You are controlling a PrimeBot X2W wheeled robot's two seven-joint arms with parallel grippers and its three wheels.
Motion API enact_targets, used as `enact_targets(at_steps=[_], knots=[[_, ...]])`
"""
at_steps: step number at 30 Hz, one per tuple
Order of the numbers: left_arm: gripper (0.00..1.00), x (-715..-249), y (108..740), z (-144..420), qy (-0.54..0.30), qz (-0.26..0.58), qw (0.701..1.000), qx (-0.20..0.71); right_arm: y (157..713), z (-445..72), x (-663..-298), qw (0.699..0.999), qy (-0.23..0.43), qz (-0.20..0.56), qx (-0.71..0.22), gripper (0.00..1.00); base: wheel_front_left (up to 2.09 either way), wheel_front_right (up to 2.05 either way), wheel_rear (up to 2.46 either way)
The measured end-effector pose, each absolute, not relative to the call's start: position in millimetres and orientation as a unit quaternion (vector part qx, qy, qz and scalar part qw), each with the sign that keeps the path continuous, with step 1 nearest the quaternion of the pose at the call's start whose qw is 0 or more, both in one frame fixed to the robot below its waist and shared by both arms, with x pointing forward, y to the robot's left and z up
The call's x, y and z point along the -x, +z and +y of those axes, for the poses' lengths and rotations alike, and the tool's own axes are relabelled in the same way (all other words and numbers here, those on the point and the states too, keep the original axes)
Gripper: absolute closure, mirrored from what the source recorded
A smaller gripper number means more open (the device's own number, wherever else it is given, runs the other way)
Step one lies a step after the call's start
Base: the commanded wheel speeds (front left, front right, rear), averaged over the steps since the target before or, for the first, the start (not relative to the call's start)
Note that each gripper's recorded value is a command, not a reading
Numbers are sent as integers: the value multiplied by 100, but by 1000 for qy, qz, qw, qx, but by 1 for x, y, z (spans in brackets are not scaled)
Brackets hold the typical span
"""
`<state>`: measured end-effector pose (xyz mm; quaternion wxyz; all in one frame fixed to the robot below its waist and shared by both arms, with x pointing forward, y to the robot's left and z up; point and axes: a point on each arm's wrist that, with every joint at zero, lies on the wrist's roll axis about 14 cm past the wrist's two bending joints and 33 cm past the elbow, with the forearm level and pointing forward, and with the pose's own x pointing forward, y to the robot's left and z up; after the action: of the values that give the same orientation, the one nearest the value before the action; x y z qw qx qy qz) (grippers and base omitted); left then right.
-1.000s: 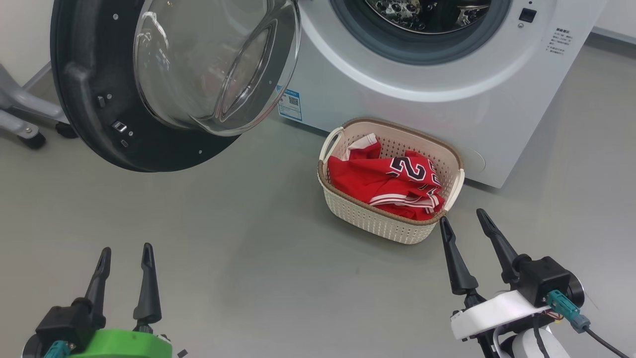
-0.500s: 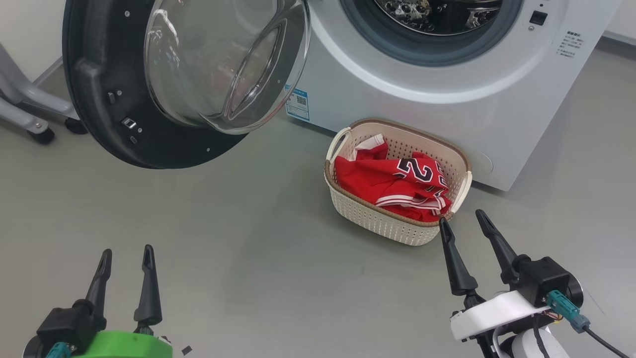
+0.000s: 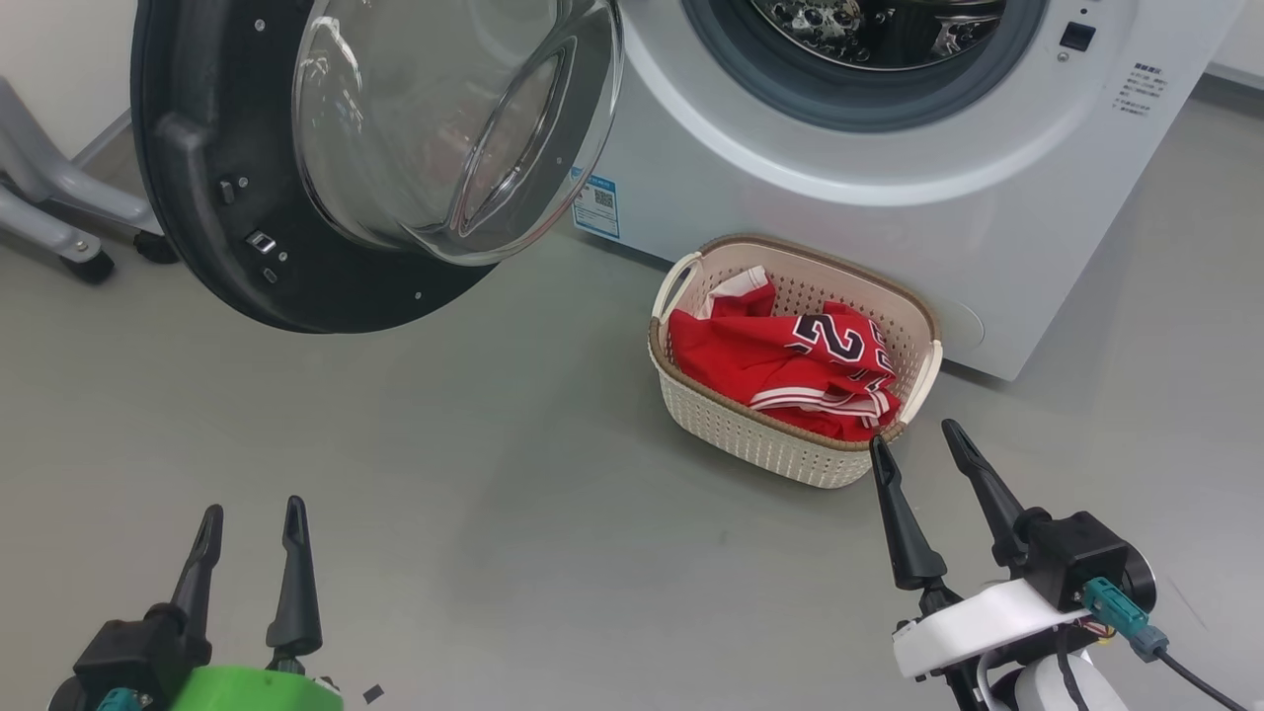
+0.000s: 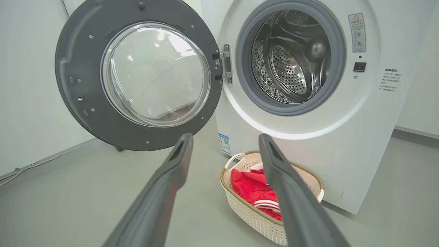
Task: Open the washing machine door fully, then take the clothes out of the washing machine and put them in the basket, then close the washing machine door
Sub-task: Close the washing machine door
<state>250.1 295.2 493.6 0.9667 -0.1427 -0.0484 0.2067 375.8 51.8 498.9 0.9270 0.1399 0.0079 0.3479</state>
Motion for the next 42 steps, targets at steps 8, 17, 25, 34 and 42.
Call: enact_targets(at_steps=[8,17,25,34,42], knots=[[0,-252,493,294,203,-48,967,143,498,50,-376,928,346,9,-140,0,0,0,0],[0,-254,493,293,202,-47,968,144,497,50,-375,928,346,11,-140,0,0,0,0],[0,-255,493,292,200,-46,968,143,496,50,-375,928,346,13,-140,0,0,0,0],[100,-257,493,294,201,-45,968,141,493,48,-375,928,343,16,-142,0,0,0,0],[100,-261,503,312,223,-59,964,129,483,45,-379,930,337,27,-144,0,0,0,0]])
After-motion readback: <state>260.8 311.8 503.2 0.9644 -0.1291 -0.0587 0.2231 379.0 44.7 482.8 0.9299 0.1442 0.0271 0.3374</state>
